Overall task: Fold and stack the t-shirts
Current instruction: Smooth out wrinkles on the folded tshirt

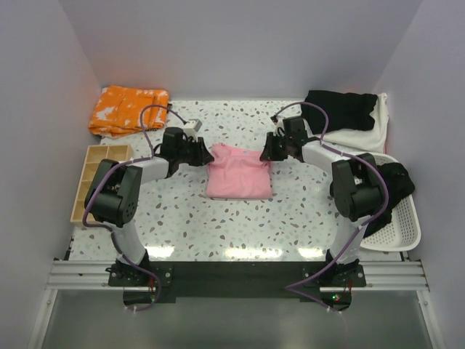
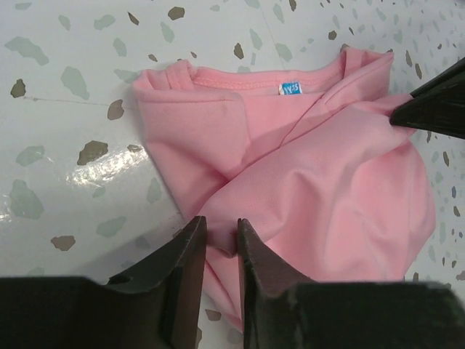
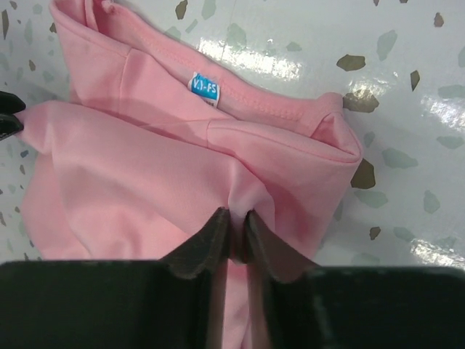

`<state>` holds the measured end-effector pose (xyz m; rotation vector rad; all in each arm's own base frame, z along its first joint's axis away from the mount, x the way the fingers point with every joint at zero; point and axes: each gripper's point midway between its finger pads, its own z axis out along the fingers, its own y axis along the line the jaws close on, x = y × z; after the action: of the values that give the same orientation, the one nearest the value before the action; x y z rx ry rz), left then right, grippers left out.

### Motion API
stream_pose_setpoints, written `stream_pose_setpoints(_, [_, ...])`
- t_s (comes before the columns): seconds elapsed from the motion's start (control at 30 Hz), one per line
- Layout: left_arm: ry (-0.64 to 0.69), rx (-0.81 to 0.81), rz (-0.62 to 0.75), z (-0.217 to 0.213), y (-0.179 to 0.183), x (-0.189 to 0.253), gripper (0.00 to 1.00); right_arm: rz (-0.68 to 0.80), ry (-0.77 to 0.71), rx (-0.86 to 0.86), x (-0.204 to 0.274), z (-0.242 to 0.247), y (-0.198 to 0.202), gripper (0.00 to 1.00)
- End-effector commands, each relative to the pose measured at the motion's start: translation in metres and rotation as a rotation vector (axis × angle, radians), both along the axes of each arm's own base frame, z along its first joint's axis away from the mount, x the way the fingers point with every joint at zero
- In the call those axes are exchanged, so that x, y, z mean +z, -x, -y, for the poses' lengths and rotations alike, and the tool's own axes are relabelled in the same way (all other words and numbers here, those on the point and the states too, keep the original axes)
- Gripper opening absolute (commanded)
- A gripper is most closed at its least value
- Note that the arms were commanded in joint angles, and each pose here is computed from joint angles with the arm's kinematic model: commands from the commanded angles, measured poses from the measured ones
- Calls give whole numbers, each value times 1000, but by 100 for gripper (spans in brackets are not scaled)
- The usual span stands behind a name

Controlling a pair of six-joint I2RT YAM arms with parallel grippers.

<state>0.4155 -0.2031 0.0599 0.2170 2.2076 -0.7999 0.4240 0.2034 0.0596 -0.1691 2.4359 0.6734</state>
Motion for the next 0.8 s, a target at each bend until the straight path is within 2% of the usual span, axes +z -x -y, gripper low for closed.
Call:
stream_pose_setpoints(0.0, [46,-35,46,8,-6,12,24,48,-40,18,18,-7,-12,7])
stream_pose_setpoints(0.03, [50,-38,45,9,-6,12,19,55,-44,23,22,-8,-12,0])
stream_pose_setpoints(0.37, [83,-79,85,16,-10,39,0,118,-47,29,52,-2,2,0])
stream_pose_setpoints(0.77, [106,-86,157,9,-16,75,0,169,-25,-18,71,14,16,0])
